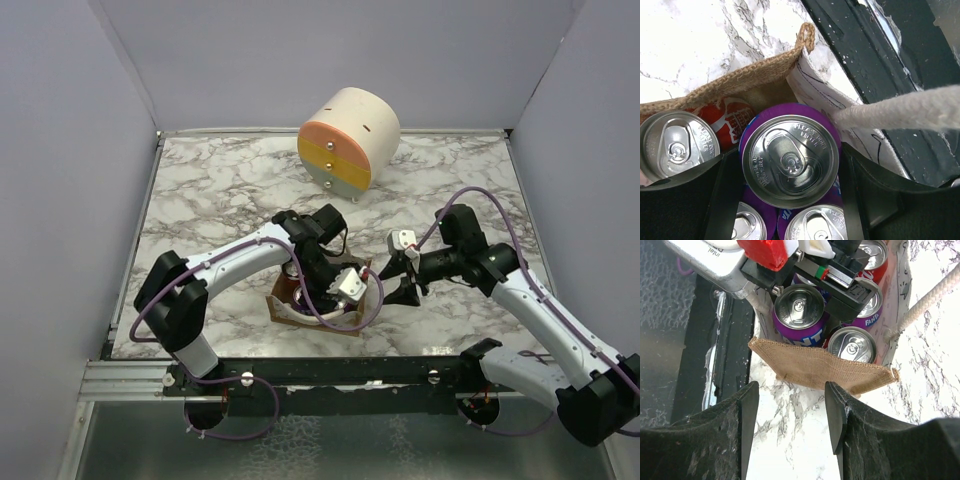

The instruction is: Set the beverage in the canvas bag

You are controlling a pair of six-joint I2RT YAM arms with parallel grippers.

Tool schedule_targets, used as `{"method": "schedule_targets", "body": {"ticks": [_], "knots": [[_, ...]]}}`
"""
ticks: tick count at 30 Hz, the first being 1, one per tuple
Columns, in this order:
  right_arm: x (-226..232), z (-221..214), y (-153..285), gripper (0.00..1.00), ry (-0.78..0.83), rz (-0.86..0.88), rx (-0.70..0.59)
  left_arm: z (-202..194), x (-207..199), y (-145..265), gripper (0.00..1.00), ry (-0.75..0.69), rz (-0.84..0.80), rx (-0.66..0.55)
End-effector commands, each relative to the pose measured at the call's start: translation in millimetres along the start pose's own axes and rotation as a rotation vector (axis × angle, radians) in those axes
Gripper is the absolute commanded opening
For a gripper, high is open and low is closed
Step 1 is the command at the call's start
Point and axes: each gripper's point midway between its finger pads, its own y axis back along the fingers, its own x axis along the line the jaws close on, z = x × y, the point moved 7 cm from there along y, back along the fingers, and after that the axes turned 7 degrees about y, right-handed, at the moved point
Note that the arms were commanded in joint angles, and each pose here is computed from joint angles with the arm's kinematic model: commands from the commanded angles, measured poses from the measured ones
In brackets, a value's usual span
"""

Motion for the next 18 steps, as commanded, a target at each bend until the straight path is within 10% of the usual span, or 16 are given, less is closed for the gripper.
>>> {"method": "schedule_targets", "body": {"ticks": [1,18], "knots": [[0,2,2,0.56,0.012,-0.015,-0.030,10,8,4,0.15,-0.078,0.017,-0.010],[-2,-1,1,0.57,-0.001,-0.019,-0.027,-7,4,-6,0.33,-0.040,-0.044,0.047]]}}
